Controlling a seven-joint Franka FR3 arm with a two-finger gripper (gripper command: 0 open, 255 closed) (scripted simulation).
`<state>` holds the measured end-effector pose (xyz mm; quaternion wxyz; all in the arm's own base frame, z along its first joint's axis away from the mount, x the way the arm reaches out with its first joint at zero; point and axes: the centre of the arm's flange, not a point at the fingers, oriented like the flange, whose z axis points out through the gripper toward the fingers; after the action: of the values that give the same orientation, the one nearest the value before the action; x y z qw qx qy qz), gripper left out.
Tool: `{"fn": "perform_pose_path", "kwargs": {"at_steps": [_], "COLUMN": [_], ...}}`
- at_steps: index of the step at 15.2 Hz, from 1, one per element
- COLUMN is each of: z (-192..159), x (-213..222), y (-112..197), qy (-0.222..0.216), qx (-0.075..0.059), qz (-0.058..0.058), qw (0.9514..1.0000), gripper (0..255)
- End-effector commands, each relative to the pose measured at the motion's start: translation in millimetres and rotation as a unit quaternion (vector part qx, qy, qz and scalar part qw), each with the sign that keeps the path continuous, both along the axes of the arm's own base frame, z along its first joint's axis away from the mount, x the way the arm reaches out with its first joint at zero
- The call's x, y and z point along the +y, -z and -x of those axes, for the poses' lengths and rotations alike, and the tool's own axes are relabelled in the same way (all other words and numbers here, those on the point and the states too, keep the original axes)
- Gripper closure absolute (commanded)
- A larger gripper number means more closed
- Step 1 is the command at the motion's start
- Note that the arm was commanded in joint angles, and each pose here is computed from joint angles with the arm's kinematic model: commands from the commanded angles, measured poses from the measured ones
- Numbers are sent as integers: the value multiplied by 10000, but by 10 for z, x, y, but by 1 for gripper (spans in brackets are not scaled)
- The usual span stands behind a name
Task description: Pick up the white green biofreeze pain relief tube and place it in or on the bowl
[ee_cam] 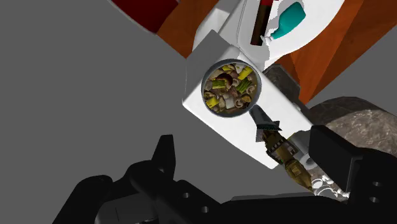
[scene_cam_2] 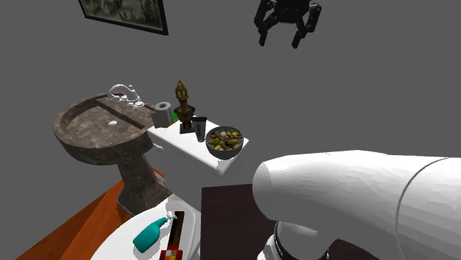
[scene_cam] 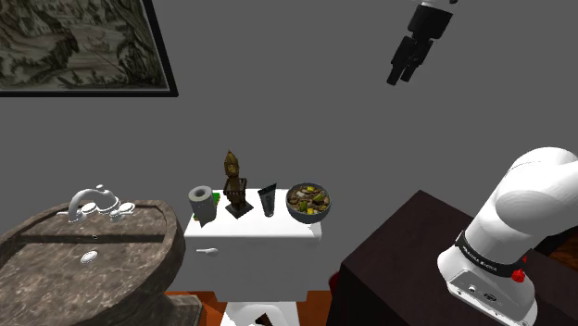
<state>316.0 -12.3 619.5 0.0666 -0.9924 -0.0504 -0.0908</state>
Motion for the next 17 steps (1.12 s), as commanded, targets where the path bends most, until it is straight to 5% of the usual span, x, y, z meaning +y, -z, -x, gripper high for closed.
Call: {"fn": "perform_pose_path", "kwargs": {"at_steps": [1, 9, 17], "z": [0, -848, -1589], "x": [0, 345, 810], "y": [0, 658, 1368], "qy": [0, -959, -1908], "qx": [0, 202, 403], "qz": [0, 244, 485], "qw": [10000, 9949, 9796], "gripper": [0, 0, 0]}}
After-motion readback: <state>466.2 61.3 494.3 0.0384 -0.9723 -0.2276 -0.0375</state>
